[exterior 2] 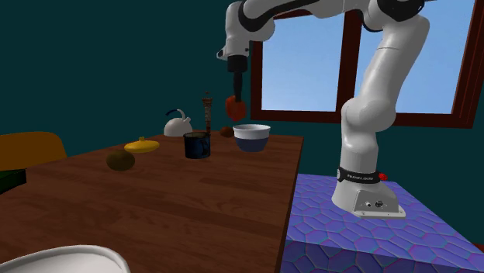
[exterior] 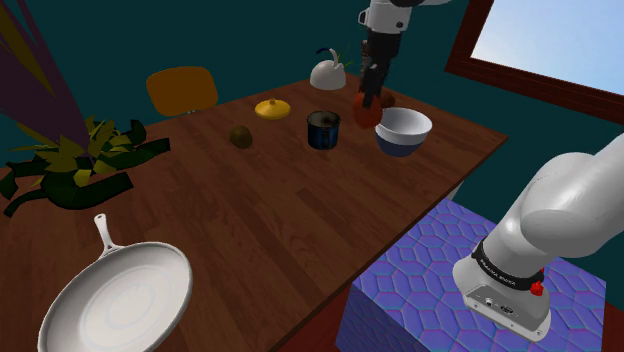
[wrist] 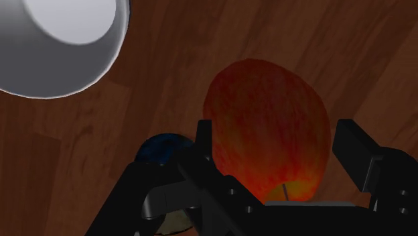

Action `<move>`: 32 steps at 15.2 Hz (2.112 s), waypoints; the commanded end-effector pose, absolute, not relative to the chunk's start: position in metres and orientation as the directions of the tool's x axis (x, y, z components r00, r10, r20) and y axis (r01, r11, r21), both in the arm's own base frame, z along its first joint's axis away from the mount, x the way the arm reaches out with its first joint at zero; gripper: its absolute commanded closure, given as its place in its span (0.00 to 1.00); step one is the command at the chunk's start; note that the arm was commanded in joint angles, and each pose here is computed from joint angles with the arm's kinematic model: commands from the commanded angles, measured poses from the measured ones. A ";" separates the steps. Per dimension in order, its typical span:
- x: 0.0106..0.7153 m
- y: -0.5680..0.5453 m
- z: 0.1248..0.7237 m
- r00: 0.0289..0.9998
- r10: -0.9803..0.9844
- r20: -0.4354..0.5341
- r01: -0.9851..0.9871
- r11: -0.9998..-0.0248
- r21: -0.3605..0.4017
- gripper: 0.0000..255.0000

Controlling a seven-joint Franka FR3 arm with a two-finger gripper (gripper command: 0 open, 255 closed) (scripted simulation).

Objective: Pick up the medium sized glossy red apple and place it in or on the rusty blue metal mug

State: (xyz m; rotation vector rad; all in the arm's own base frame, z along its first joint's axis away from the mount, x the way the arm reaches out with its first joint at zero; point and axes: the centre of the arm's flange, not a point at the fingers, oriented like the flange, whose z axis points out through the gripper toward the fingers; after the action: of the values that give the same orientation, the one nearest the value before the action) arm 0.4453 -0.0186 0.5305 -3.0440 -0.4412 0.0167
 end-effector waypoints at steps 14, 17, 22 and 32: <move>0.619 -0.059 0.557 0.959 0.284 -0.001 0.283 -0.957 -0.067 1.00; 0.619 -0.059 0.541 0.959 0.284 -0.001 0.283 -0.957 -0.067 1.00; 0.619 -0.059 0.514 0.959 0.284 -0.001 0.283 -0.957 -0.067 1.00; 0.619 -0.059 0.459 0.959 0.284 -0.001 0.283 -0.957 -0.067 1.00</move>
State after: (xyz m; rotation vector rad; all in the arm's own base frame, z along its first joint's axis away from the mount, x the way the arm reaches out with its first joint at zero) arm 0.6195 -0.0595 0.4662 -3.0439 -0.4412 0.0170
